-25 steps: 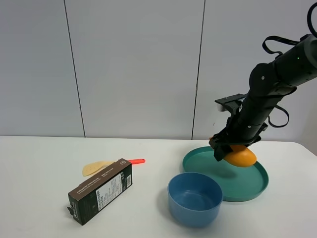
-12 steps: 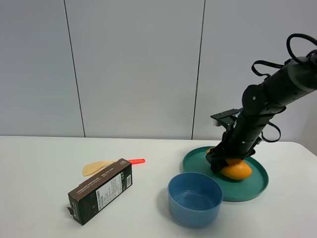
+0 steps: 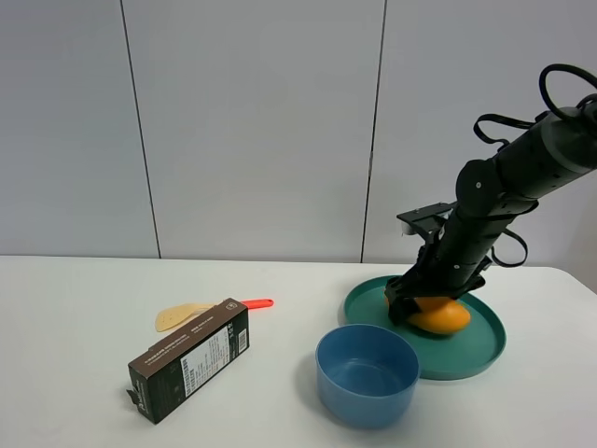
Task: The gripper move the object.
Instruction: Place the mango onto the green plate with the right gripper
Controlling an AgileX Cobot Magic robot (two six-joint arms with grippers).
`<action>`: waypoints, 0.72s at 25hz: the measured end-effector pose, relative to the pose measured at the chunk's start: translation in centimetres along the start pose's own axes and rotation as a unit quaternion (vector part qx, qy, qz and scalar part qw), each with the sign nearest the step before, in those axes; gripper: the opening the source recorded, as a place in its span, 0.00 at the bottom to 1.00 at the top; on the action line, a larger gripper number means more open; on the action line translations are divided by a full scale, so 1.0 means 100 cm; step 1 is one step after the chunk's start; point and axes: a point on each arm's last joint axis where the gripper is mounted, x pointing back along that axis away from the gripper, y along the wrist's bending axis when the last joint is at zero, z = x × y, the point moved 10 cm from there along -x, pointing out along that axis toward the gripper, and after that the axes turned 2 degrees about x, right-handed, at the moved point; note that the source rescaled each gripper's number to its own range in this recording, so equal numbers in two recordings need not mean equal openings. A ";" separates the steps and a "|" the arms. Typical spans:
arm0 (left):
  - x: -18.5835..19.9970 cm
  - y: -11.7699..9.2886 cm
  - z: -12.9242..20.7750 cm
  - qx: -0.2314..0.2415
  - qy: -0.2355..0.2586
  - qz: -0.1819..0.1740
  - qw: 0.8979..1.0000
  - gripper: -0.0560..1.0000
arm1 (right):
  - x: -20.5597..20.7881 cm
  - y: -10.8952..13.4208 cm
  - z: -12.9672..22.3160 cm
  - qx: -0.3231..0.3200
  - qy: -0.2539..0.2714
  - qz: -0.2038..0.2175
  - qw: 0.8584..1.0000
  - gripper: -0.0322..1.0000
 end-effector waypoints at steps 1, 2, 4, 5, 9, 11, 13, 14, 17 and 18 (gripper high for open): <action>0.000 0.000 0.000 0.000 0.000 0.000 1.000 1.00 | 0.000 0.000 0.000 -0.004 -0.001 -0.001 1.000 0.86; 0.000 0.000 0.000 0.000 0.000 0.000 1.000 1.00 | 0.000 0.000 0.000 -0.005 -0.001 -0.001 1.000 0.89; 0.000 0.000 0.000 0.000 0.000 0.000 1.000 1.00 | 0.000 0.001 0.000 -0.006 -0.001 -0.001 1.000 0.92; 0.000 0.000 0.000 0.000 0.000 0.000 1.000 1.00 | 0.000 0.001 0.000 -0.008 0.000 -0.002 1.000 0.93; 0.000 0.000 0.000 0.000 0.000 0.000 1.000 1.00 | 0.016 0.001 -0.001 -0.017 0.008 -0.005 1.000 0.93; 0.000 0.000 0.000 0.000 0.000 0.000 1.000 1.00 | 0.035 -0.002 -0.009 -0.018 -0.002 -0.003 1.000 0.93; 0.000 0.000 0.000 0.000 0.000 0.000 1.000 1.00 | 0.057 -0.004 -0.016 -0.017 -0.010 0.001 1.000 0.93; 0.000 0.000 0.000 0.000 0.000 0.000 1.000 1.00 | 0.069 -0.005 -0.019 -0.017 -0.015 0.002 1.000 0.93; 0.000 0.000 0.000 0.000 0.000 0.000 1.000 1.00 | 0.104 -0.005 -0.018 -0.017 -0.005 0.000 1.000 0.93; 0.000 0.000 0.000 0.000 0.000 0.000 1.000 1.00 | 0.116 -0.005 -0.016 -0.017 -0.001 -0.001 1.000 0.93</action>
